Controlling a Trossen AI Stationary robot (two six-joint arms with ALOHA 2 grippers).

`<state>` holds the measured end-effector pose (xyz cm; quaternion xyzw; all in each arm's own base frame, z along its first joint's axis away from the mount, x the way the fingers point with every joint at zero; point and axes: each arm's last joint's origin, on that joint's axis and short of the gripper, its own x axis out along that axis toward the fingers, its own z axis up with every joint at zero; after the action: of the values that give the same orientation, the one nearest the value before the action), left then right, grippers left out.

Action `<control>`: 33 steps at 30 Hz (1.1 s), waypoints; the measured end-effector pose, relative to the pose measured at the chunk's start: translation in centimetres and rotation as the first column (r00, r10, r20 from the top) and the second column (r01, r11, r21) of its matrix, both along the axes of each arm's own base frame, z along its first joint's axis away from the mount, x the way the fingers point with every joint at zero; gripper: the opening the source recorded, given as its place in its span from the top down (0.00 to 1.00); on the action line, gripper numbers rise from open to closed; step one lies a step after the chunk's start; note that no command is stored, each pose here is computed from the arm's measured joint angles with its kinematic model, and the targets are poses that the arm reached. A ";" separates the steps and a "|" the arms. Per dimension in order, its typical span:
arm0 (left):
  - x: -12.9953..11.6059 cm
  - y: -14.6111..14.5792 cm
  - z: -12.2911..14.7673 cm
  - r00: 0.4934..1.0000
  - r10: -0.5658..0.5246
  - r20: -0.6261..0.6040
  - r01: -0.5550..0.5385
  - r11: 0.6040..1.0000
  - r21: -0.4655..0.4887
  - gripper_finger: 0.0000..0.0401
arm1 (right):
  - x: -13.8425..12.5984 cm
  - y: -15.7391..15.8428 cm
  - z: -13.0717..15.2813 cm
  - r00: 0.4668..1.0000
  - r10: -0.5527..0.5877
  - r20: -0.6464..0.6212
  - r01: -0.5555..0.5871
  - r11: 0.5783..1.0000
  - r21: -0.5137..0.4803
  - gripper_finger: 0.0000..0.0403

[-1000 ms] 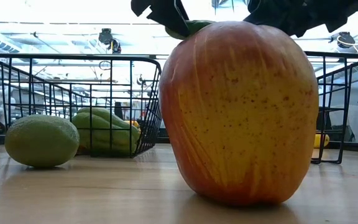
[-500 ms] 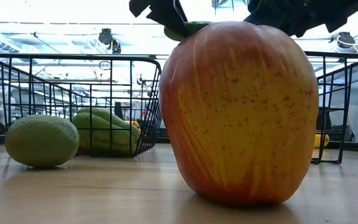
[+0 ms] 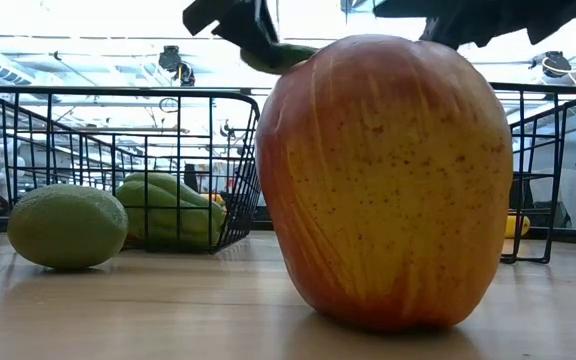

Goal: Sort produce into baskets
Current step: Put the green cucumber into the left black wire basket

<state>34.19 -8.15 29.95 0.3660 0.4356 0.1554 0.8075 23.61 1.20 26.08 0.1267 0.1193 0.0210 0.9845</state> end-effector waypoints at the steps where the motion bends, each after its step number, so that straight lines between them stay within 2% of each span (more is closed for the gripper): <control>1: -0.5 0.0 0.0 1.000 0.030 -0.008 -0.030 1.000 -0.009 0.59 | -0.2 0.0 0.2 1.000 0.000 0.010 0.000 1.000 -0.004 0.10; 5: -2.9 0.2 0.1 0.978 0.207 -0.020 -0.208 0.974 -0.092 0.59 | -0.9 -0.1 1.0 0.999 -0.005 0.039 0.005 1.000 -0.009 0.08; 8: -4.9 0.1 0.1 0.931 0.363 -0.035 -0.364 0.920 -0.146 0.59 | -1.3 -0.1 1.2 0.999 -0.005 0.041 0.005 1.000 -0.012 0.08; 10: -6.4 0.1 0.2 0.881 0.469 -0.056 -0.471 0.864 -0.178 0.59 | -1.3 -0.1 1.3 0.999 -0.003 0.045 0.004 1.000 -0.016 0.09; 14: -8.2 -0.5 0.2 0.758 0.651 -0.044 -0.637 0.724 -0.263 0.59 | -1.2 -0.1 1.2 0.999 -0.005 0.042 0.005 1.000 -0.014 0.10; 18: -8.3 -1.5 -0.2 0.714 0.697 -0.058 -0.663 0.648 -0.375 0.59 | -1.2 -0.1 1.1 0.999 -0.024 0.037 0.025 1.000 -0.015 0.10; 21: -8.2 -2.0 -0.7 0.639 0.764 -0.085 -0.713 0.547 -0.439 0.59 | -1.2 -0.1 1.2 0.999 -0.026 0.040 0.027 1.000 -0.013 0.10; 23: -8.2 -2.2 -1.0 0.593 0.801 -0.077 -0.730 0.495 -0.471 0.59 | -1.2 -0.1 1.2 0.999 -0.027 0.039 0.028 1.000 -0.008 0.10; 26: -8.3 -2.1 -1.1 0.560 0.824 -0.080 -0.744 0.458 -0.486 0.59 | -1.2 -0.1 1.2 0.999 -0.029 0.038 0.029 1.000 -0.003 0.10; 28: -8.2 -2.1 -1.5 0.554 0.827 -0.098 -0.758 0.452 -0.470 0.59 | -1.2 -0.1 1.2 0.999 -0.029 0.038 0.029 1.000 -0.002 0.10; 30: -8.0 -2.0 -1.6 0.566 0.818 -0.104 -0.758 0.466 -0.456 0.59 | -1.2 -0.1 1.2 0.999 -0.031 0.038 0.031 1.000 -0.003 0.10; 33: -7.6 -1.9 -1.9 0.607 0.786 -0.116 -0.745 0.512 -0.428 0.53 | -1.2 -0.3 1.0 0.997 -0.075 0.020 0.075 0.997 -0.013 0.10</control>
<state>26.56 -10.06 28.06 -0.0615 0.5369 0.4109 0.7343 22.38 0.92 27.07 0.1238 0.1050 -0.0156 0.9866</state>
